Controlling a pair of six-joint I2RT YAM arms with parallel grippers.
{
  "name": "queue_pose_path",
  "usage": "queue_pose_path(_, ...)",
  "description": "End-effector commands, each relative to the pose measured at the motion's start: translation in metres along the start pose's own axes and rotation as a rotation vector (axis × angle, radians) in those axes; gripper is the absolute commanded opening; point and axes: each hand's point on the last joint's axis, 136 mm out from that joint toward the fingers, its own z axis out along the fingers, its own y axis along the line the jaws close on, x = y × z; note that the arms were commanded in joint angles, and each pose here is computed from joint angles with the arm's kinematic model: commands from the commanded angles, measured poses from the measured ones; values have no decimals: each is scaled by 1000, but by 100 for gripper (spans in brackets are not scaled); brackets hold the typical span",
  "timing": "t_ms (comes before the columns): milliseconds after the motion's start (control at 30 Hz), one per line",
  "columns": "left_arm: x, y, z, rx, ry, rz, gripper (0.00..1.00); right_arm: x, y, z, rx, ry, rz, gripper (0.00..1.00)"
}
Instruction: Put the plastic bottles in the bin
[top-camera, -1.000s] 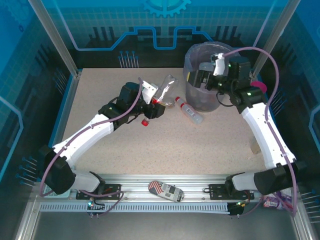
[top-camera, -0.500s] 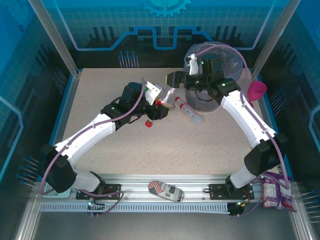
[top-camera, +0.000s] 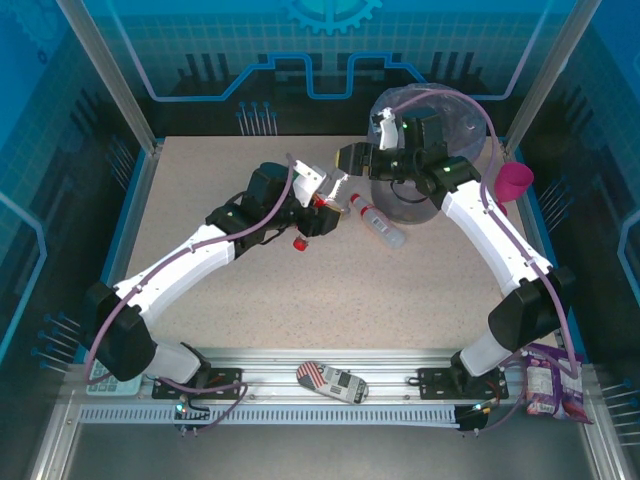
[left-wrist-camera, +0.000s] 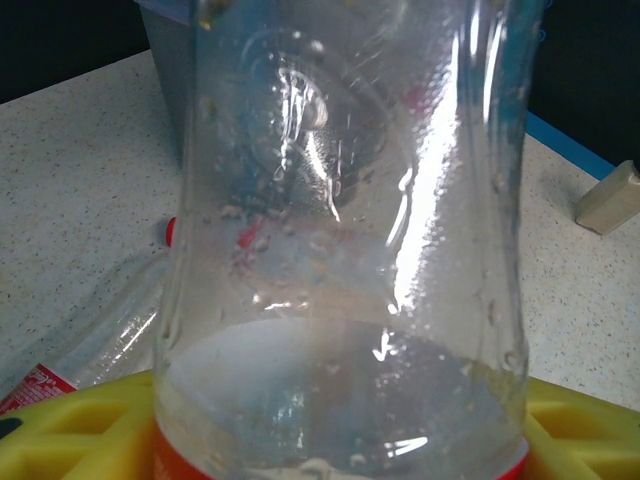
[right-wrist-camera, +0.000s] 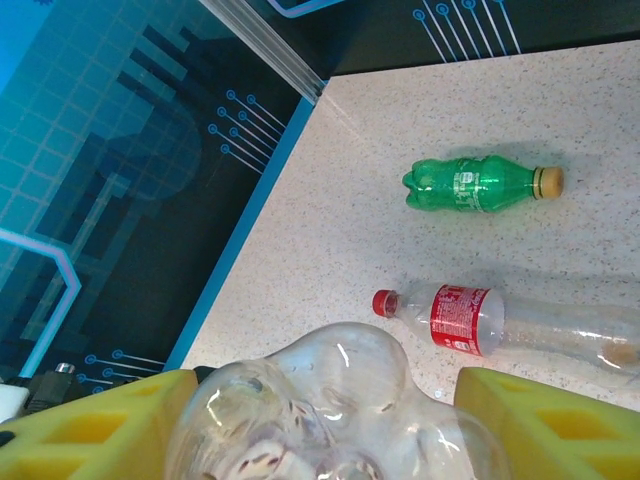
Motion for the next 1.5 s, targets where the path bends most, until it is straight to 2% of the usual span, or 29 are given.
queue_pose_path(0,-26,3,-2,-30,-76,17,65,0,9,-3,-28,-2,2,62)
queue_pose_path(100,-28,3,-4,-31,-82,16,73,-9,10,-6,-36,-33,0,57)
queue_pose_path(233,-30,4,-8,-44,-102,12,98,-33,11,-14,-53,-106,-21,53)
queue_pose_path(400,-36,15,-28,-84,-145,-30,99,-94,-1,-50,-32,-304,-51,50)
queue_pose_path(600,-25,42,-56,-163,-177,-121,99,-175,-30,-130,37,-615,-58,48)
queue_pose_path(700,-16,51,-62,-183,-173,-164,99,-200,-49,-164,110,-720,-61,48)
queue_pose_path(833,-9,54,-59,-189,-157,-186,99,-219,-79,-192,231,-799,-70,47)
queue_pose_path(1033,-8,56,-50,-181,-134,-196,99,-231,-123,-208,390,-813,-65,47)
queue_pose_path(1267,1,58,-42,-178,-96,-214,99,-227,-159,-183,465,-700,-56,47)
queue_pose_path(1467,6,60,-39,-180,-81,-227,99,-220,-160,-149,539,-560,-134,46)
